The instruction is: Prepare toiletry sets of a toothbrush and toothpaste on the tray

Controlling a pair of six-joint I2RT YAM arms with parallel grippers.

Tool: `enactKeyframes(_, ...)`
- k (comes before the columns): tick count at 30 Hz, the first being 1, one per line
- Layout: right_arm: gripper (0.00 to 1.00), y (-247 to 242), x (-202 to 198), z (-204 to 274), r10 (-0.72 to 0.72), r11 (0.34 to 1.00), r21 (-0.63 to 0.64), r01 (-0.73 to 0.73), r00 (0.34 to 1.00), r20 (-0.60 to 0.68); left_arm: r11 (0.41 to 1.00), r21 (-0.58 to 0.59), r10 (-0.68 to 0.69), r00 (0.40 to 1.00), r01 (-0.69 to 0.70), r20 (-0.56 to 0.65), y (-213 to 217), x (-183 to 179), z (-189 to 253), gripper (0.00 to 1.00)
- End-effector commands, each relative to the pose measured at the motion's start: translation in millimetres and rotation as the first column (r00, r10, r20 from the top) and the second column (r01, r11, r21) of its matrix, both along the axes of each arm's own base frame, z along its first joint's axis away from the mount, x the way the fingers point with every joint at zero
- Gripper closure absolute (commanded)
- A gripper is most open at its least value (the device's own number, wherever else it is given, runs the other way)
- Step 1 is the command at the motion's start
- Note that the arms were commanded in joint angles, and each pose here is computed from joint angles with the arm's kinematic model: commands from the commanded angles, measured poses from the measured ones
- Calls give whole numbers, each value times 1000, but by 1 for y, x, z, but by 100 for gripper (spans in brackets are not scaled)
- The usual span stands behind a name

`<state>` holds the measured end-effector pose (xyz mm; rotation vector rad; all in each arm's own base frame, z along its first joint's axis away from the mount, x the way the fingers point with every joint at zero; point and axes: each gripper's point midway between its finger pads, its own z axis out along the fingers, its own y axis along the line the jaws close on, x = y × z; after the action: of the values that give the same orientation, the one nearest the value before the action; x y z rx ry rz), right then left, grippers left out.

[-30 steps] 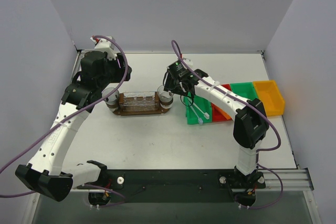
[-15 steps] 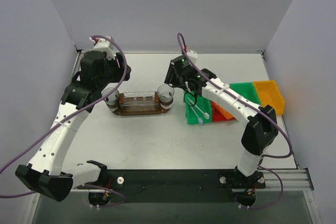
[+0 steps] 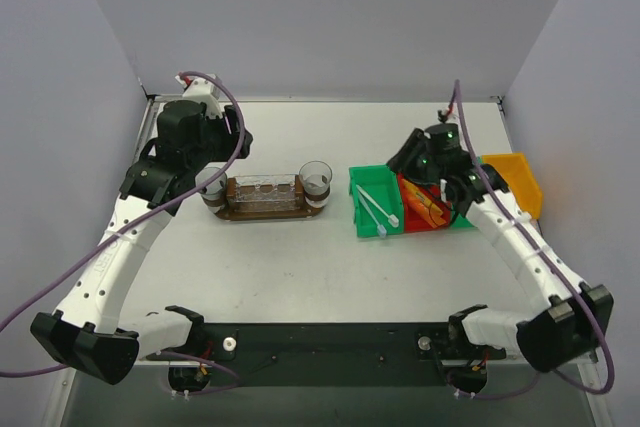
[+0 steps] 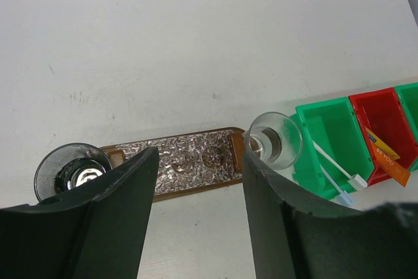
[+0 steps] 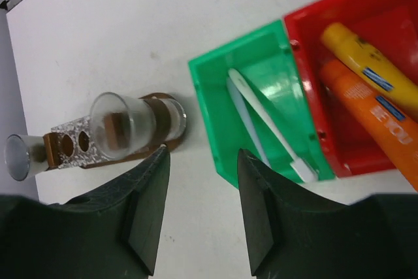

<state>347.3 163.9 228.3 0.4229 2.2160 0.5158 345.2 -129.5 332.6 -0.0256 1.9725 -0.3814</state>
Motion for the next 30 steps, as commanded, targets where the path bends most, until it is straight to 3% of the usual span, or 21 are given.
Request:
enactKeyframes(1, 59, -48, -51, -26, -99, 992, 66, 104, 992, -80, 1000, -21, -8, 1000, 9, 14, -1, -2, 3, 36)
enactKeyframes(4, 60, -75, -70, -51, -199, 970, 113, 214, 972, -127, 1000, -26, -7, 1000, 7, 3, -1, -2, 2, 36)
enactKeyframes(14, 62, -117, -91, -110, -298, 909, 212, 358, 915, -271, 999, -37, -37, 999, 37, -2, -11, -1, 4, 36)
enactKeyframes(30, 64, -145, -82, -150, -360, 865, 250, 434, 886, -293, 998, -43, -43, 999, 43, 9, -12, -4, 11, 36)
